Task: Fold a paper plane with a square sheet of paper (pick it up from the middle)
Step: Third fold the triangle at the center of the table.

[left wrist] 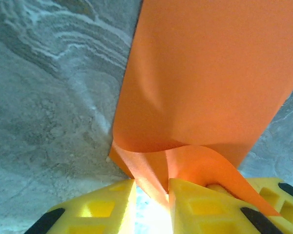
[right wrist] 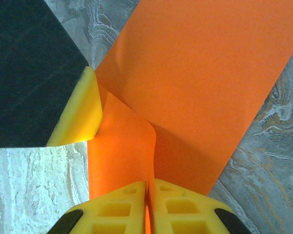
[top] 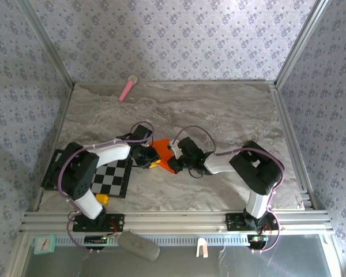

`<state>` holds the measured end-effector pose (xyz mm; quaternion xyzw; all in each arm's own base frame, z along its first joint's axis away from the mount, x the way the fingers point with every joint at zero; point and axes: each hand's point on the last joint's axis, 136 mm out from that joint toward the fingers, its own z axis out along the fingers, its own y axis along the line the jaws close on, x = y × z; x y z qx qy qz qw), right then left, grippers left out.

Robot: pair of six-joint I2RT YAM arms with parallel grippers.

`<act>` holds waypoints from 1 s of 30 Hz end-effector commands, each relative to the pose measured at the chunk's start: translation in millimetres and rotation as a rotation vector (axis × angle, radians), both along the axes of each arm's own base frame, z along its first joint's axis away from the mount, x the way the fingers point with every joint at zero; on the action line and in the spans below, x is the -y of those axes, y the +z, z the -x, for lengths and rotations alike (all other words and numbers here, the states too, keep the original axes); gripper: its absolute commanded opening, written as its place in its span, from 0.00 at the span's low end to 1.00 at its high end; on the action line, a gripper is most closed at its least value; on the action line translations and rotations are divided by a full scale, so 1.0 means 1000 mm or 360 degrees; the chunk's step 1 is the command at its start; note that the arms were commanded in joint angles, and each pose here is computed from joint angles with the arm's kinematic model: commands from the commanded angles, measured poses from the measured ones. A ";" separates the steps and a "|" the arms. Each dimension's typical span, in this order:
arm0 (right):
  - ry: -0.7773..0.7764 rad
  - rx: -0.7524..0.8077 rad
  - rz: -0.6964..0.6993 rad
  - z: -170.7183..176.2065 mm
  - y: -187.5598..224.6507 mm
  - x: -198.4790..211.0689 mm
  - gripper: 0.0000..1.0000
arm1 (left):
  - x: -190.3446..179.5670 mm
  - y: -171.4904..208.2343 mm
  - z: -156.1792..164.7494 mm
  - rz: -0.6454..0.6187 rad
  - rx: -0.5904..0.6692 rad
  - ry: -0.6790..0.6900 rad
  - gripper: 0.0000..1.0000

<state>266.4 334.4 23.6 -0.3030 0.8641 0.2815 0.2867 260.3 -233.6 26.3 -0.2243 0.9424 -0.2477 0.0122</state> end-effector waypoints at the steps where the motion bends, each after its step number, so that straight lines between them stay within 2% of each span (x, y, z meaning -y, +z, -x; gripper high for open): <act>1: -0.0027 -0.0161 0.0165 0.014 -0.032 0.017 0.11 | 0.004 0.028 -0.006 0.0036 0.0107 -0.0026 0.26; 7: -0.0030 -0.0168 0.0168 0.014 -0.033 0.018 0.11 | 0.021 0.029 -0.007 0.0192 0.0099 -0.0039 0.22; 15: -0.0027 -0.0169 0.0170 0.014 -0.033 0.017 0.11 | 0.029 0.021 -0.013 0.0218 0.0080 -0.0045 0.15; 21: -0.0027 -0.0173 0.0172 0.014 -0.034 0.017 0.11 | 0.029 0.017 -0.013 0.0202 0.0065 -0.0045 0.14; 30: -0.0031 -0.0176 0.0182 0.013 -0.034 0.017 0.11 | 0.013 -0.001 -0.002 0.0066 -0.0005 -0.0011 0.12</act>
